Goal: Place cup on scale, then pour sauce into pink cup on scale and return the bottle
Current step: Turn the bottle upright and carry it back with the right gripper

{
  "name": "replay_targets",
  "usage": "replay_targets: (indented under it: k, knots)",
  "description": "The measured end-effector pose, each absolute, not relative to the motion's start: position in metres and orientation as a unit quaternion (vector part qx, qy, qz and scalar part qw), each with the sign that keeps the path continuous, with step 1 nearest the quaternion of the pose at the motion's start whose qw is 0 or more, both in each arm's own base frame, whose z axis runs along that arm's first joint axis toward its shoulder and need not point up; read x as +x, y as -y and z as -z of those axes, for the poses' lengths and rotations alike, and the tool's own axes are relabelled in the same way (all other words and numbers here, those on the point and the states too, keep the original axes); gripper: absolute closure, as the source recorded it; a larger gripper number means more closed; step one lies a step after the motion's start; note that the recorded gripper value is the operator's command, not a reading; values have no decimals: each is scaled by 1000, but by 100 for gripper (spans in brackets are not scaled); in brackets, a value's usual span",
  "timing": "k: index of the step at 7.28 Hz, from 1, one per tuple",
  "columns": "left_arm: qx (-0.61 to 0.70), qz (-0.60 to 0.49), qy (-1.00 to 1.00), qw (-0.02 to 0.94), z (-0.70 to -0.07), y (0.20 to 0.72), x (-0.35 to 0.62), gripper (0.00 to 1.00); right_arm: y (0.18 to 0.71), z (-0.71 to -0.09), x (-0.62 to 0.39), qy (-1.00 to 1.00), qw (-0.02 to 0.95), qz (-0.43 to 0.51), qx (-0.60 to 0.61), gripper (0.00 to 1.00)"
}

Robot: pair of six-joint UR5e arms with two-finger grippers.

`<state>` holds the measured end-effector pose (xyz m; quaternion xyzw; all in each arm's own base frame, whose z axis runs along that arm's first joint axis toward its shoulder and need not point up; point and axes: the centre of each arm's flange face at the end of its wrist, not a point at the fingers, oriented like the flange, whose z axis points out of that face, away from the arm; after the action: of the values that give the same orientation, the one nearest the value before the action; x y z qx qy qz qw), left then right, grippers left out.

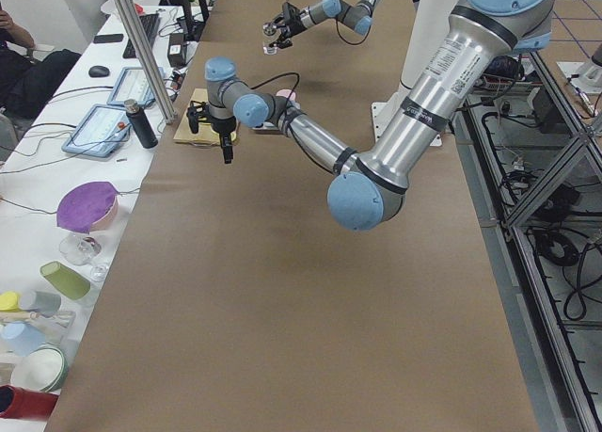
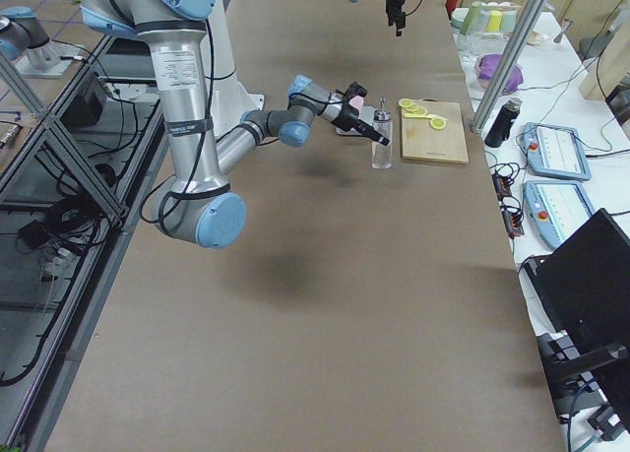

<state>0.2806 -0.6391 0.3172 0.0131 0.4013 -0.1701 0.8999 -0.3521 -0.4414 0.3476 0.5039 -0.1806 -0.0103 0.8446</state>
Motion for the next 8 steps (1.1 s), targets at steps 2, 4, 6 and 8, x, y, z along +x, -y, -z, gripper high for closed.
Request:
replay_targets:
  k: [2,4,6,8]
  knots:
    - [14,170,-403,899,-315,639,280,2,451,-400,-320,255,845,-42,469,100]
    - [15,170,-403,899,-314,639,280,2,463,-436,-314,304,838,-80,446,100]
    - [14,169,-402,900,-315,639,281,2,482,-447,-307,340,838,-96,416,100]
    - [14,169,-402,900,-315,639,282,2,487,-455,-305,345,842,-96,404,100]
